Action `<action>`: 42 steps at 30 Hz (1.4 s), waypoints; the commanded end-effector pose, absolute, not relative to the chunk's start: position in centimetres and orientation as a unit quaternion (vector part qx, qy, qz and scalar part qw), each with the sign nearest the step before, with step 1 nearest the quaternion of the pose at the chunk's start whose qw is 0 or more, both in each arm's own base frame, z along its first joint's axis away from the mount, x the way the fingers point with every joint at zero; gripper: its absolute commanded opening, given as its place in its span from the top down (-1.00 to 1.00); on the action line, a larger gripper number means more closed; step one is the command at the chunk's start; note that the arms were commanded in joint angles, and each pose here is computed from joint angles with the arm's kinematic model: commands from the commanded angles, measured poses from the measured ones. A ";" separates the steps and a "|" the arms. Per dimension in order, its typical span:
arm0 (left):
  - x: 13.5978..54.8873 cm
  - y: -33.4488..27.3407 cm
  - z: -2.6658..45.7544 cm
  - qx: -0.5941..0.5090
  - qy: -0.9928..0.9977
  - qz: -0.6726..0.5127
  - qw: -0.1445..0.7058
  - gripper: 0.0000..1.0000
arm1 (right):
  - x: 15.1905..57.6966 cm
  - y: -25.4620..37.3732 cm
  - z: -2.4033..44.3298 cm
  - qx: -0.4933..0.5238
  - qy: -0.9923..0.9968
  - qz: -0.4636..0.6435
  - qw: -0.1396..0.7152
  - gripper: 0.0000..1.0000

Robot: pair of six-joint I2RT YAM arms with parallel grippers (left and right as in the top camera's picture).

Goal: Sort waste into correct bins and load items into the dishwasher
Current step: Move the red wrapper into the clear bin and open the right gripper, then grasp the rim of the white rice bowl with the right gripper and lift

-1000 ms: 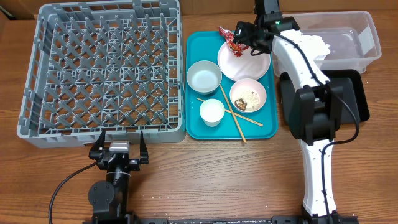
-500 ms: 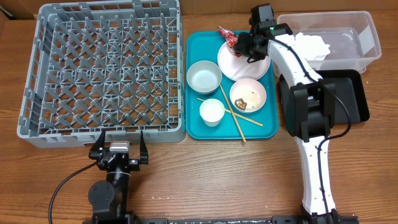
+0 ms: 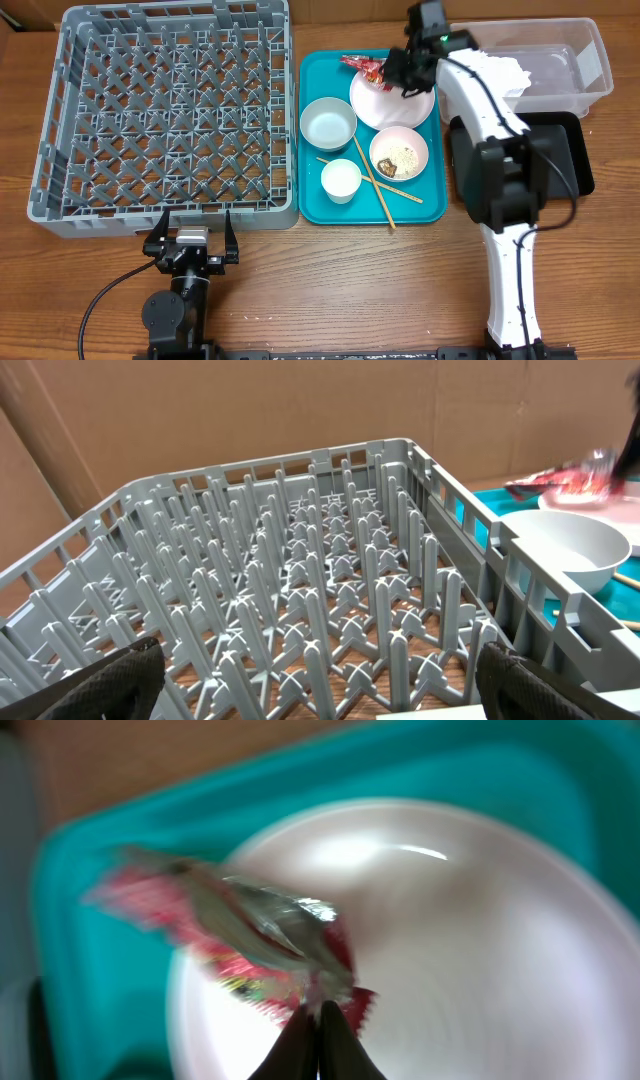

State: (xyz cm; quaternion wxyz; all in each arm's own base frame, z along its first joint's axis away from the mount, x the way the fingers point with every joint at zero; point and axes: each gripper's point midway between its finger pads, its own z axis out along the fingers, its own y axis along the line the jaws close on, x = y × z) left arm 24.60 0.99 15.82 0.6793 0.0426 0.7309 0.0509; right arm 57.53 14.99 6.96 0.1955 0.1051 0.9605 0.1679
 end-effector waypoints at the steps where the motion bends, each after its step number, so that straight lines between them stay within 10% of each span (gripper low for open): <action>1: 24.6 1.2 15.7 0.046 0.730 0.060 0.679 -1.00 | 57.4 13.6 19.7 0.103 0.931 0.178 0.302 0.92; 26: 24.6 1.2 15.7 0.046 0.730 0.060 0.679 -0.99 | 54.2 -5.0 21.5 0.356 0.885 0.093 0.285 0.92; 29: 24.6 1.2 15.7 0.046 0.730 0.060 0.679 -0.99 | 53.9 -5.6 20.4 0.362 0.886 0.085 0.275 0.26; 30: 24.6 1.2 15.7 0.046 0.730 0.060 0.679 -1.00 | 53.9 -5.7 20.2 0.363 0.886 0.083 0.276 -0.51; 32: 24.6 1.2 15.7 0.046 0.730 0.060 0.679 -1.00 | 54.1 -5.7 20.3 0.360 0.886 0.084 0.279 -1.00; 42: 24.6 1.2 15.7 0.046 0.730 0.060 0.679 -0.99 | 48.4 6.4 27.5 0.182 0.933 0.189 0.249 -0.83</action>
